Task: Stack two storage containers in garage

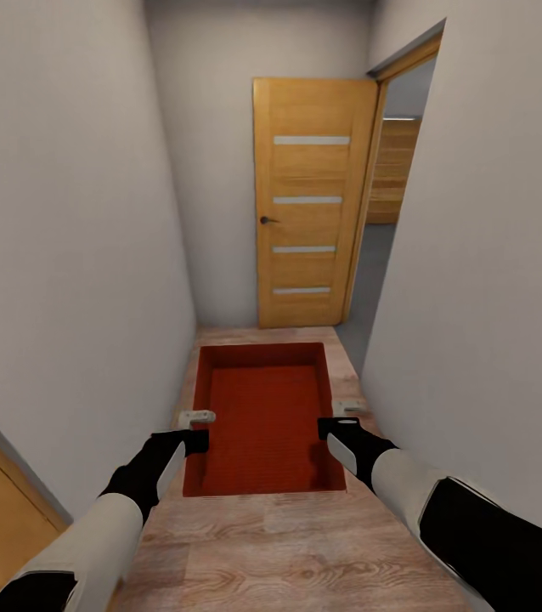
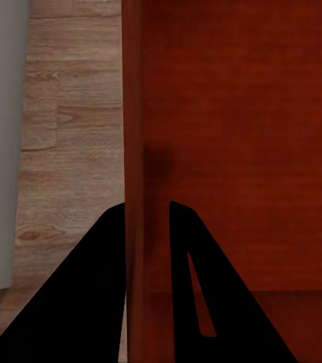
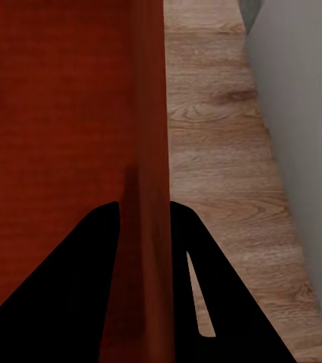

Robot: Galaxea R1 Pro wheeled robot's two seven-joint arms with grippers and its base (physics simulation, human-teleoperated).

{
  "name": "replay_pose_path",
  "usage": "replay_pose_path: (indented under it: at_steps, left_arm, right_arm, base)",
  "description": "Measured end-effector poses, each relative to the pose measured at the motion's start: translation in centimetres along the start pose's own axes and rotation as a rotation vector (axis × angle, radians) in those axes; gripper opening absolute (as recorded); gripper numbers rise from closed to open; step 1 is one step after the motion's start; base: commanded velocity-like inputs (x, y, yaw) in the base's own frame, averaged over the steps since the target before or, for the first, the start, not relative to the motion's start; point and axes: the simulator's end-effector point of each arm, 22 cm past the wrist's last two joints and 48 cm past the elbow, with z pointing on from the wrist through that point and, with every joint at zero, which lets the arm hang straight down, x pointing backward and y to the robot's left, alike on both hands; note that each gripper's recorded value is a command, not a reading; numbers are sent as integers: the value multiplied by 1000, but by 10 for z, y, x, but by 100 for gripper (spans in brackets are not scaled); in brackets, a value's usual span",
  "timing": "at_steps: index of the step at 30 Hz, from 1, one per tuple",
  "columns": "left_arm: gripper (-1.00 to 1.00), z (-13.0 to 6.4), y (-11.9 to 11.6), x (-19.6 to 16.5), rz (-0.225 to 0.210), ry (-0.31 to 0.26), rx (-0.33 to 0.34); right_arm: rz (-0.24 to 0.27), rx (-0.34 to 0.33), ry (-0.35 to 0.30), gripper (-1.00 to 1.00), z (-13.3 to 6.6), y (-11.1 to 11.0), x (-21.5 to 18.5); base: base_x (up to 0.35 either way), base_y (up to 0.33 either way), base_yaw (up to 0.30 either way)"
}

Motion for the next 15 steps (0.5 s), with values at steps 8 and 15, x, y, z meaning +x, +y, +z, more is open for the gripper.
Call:
replay_pose_path:
  at_steps: [8,15]
  left_arm:
    - [-100,0,0,1,-1,1,0]
    - [-100,0,0,1,-1,2,0]
  right_arm:
    - [-1,0,1,-100,0,0,0]
    - [-1,0,1,-100,0,0,0]
  base:
    - [323,0,0]
    - [323,0,0]
